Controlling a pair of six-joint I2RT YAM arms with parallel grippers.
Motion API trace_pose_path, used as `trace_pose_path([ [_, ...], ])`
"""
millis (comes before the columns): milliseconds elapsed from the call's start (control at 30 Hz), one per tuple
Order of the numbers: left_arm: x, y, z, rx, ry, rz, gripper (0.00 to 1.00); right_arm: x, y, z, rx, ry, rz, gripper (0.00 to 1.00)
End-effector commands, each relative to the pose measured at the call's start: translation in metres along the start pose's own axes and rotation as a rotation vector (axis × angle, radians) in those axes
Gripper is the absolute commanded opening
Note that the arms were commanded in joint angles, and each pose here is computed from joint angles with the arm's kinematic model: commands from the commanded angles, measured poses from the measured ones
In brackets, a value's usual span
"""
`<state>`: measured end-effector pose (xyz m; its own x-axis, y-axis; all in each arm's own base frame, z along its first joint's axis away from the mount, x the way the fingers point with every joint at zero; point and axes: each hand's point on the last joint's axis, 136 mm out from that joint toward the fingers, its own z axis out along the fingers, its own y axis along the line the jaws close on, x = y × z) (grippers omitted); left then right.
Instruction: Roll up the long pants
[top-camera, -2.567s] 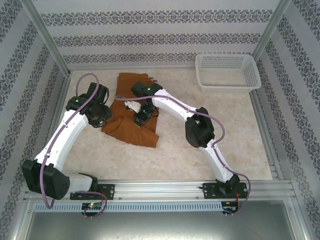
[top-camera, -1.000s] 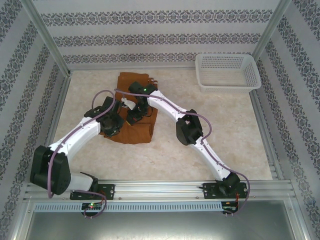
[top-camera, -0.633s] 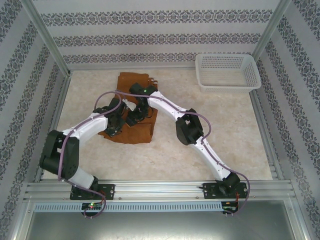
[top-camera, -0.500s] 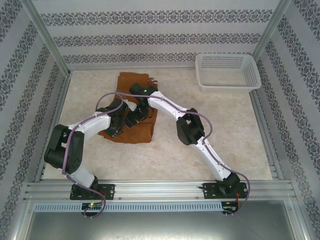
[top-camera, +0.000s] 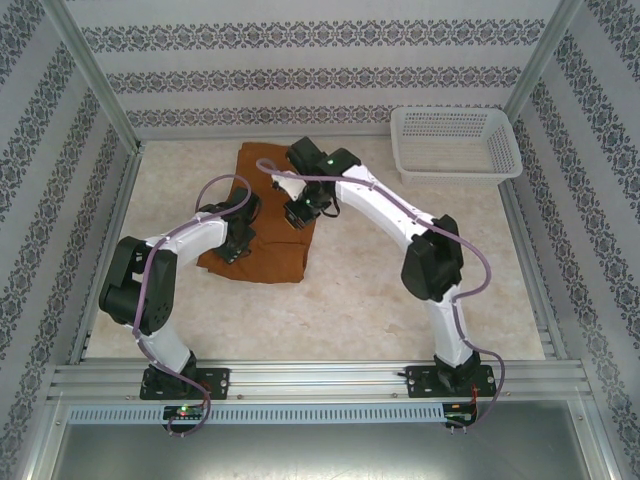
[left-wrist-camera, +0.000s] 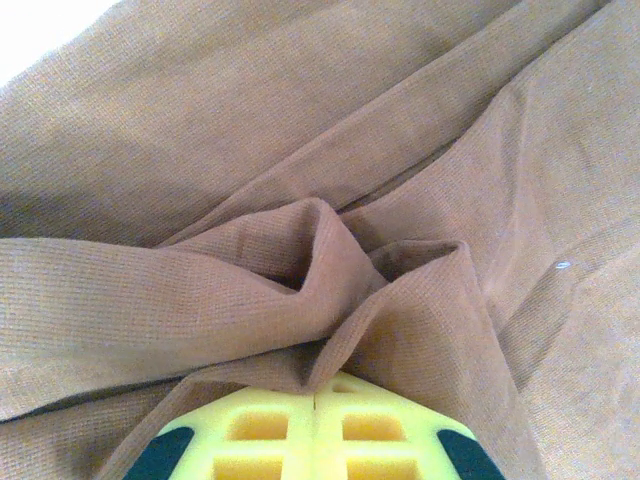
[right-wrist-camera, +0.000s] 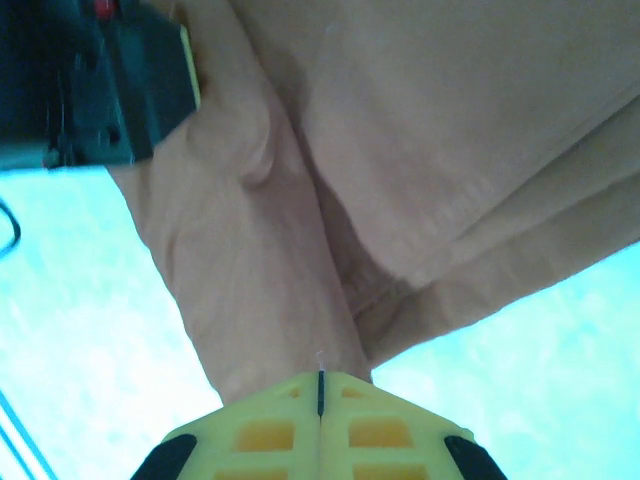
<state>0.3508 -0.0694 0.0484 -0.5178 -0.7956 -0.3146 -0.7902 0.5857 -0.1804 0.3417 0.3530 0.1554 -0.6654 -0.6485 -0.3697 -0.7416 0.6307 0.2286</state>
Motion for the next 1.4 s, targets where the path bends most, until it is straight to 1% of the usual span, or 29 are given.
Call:
trace_pose_path([
  [0, -0.005, -0.006, -0.008, 0.007, -0.023, -0.01, 0.0, 0.023, 0.015, 0.023, 0.096, 0.06, -0.091, 0.0],
  [100, -0.006, -0.006, -0.009, 0.001, -0.023, -0.007, 0.0, 0.042, 0.029, 0.038, 0.139, 0.128, -0.149, 0.0],
  [167, -0.009, -0.004, -0.011, -0.004, -0.029, -0.009, 0.0, 0.049, 0.037, 0.045, 0.165, 0.14, -0.177, 0.0],
  [200, -0.011, -0.001, -0.012, -0.01, -0.033, -0.013, 0.0, 0.051, 0.041, 0.049, 0.18, 0.129, -0.187, 0.06],
  [233, -0.014, 0.002, -0.013, -0.014, -0.037, -0.02, 0.0, 0.053, 0.046, 0.049, 0.188, 0.116, -0.203, 0.25],
  [267, -0.018, 0.004, -0.014, -0.014, -0.041, -0.026, 0.0, 0.054, 0.05, 0.05, 0.205, 0.104, -0.216, 0.5],
  [300, -0.022, 0.006, -0.015, -0.014, -0.045, -0.034, 0.0, 0.055, 0.051, 0.049, 0.238, 0.098, -0.238, 0.61],
  [367, -0.031, 0.01, -0.015, -0.011, -0.048, -0.049, 0.0, 0.055, 0.054, 0.046, 0.328, 0.087, -0.321, 0.69],
  [500, -0.046, 0.007, -0.016, -0.011, -0.038, -0.051, 0.0, 0.053, 0.065, 0.048, 0.488, 0.067, -0.489, 0.72],
  [633, -0.055, -0.002, -0.018, -0.007, -0.039, -0.037, 0.0, 0.05, 0.073, 0.059, 0.58, 0.056, -0.585, 0.74],
  [800, -0.061, -0.007, -0.019, -0.003, -0.034, -0.03, 0.0, 0.051, 0.082, 0.081, 0.613, 0.07, -0.652, 0.74],
  [1000, -0.064, -0.004, -0.017, -0.008, -0.024, -0.035, 0.0, 0.049, 0.082, 0.105, 0.633, 0.087, -0.682, 0.74],
  [1233, -0.069, -0.002, -0.018, -0.003, -0.021, -0.045, 0.0, 0.039, 0.086, 0.129, 0.665, 0.088, -0.733, 0.74],
  [1367, -0.073, -0.001, -0.018, 0.0, -0.021, -0.05, 0.0, 0.03, 0.081, 0.141, 0.715, 0.078, -0.769, 0.74],
])
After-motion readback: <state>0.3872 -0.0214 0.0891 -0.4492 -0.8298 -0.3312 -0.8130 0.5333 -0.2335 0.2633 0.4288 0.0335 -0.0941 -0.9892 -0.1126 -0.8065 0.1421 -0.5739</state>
